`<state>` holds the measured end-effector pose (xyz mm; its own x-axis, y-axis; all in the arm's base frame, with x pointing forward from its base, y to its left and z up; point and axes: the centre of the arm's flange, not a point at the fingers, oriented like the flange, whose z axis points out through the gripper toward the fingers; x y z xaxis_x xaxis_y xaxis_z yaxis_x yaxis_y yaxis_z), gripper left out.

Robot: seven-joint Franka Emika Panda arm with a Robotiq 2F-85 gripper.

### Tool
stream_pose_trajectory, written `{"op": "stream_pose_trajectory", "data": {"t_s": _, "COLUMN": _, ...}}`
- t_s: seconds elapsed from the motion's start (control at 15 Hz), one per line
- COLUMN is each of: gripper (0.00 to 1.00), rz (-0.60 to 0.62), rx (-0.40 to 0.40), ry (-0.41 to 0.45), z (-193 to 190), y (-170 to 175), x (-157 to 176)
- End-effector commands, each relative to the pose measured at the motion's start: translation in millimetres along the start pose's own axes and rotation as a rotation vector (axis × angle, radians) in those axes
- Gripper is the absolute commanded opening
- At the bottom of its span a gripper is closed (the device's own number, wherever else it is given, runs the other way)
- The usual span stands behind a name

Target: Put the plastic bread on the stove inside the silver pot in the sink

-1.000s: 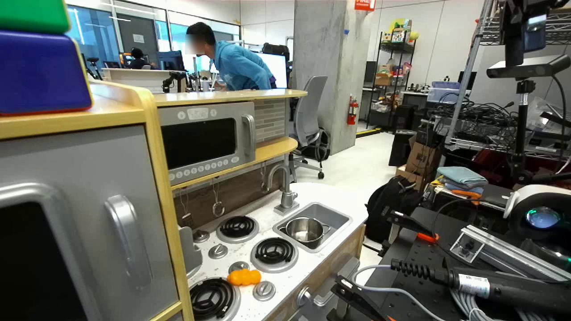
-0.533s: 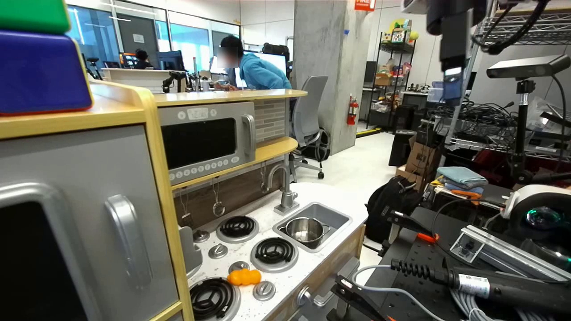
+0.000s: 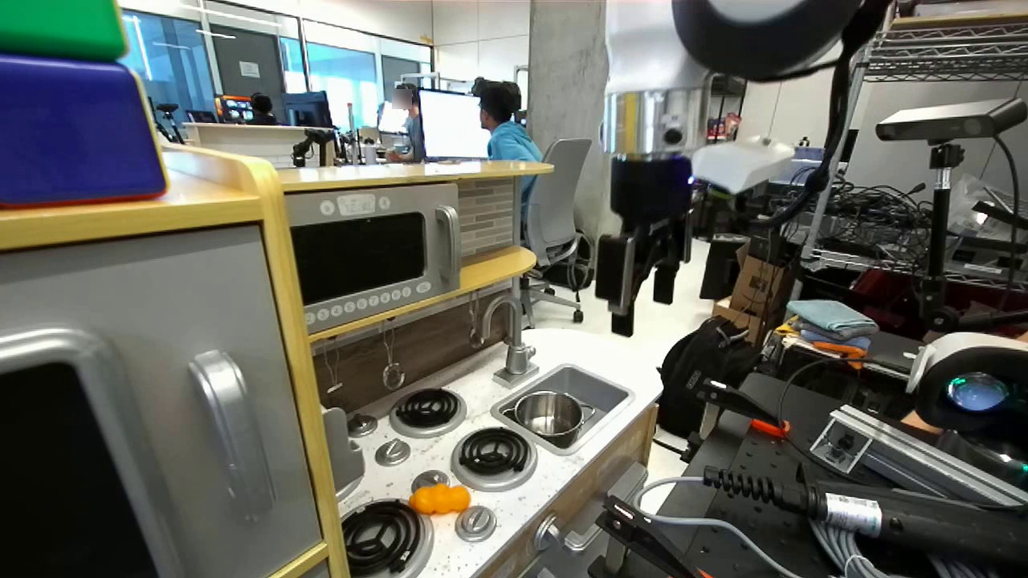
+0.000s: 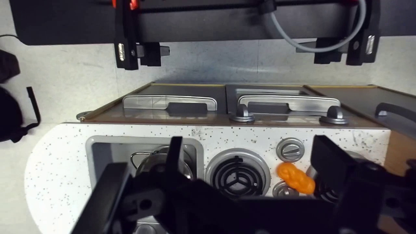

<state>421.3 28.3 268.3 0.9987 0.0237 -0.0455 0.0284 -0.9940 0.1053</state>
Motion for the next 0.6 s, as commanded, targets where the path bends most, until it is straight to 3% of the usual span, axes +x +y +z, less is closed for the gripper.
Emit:
{"op": "stream_pose_trajectory", "data": {"t_s": 0.0, "gripper": 1.00, "rz": 0.061, "rx": -0.086, "ry": 0.000, "z": 67.7, "y": -33.4, "x": 56.1}}
{"op": "stream_pose_trajectory", "data": {"t_s": 0.4, "gripper": 1.00, "rz": 0.190, "rx": -0.069, "ry": -0.128, "z": 132.3, "y": -72.7, "x": 133.1}}
{"op": "stream_pose_trajectory", "data": {"t_s": 0.47, "gripper": 1.00, "rz": 0.157, "rx": -0.063, "ry": -0.082, "z": 116.1, "y": -58.0, "x": 80.5}}
{"op": "stream_pose_trajectory", "data": {"t_s": 0.53, "gripper": 1.00, "rz": 0.159, "rx": -0.061, "ry": -0.089, "z": 124.6, "y": -63.2, "x": 89.0}}
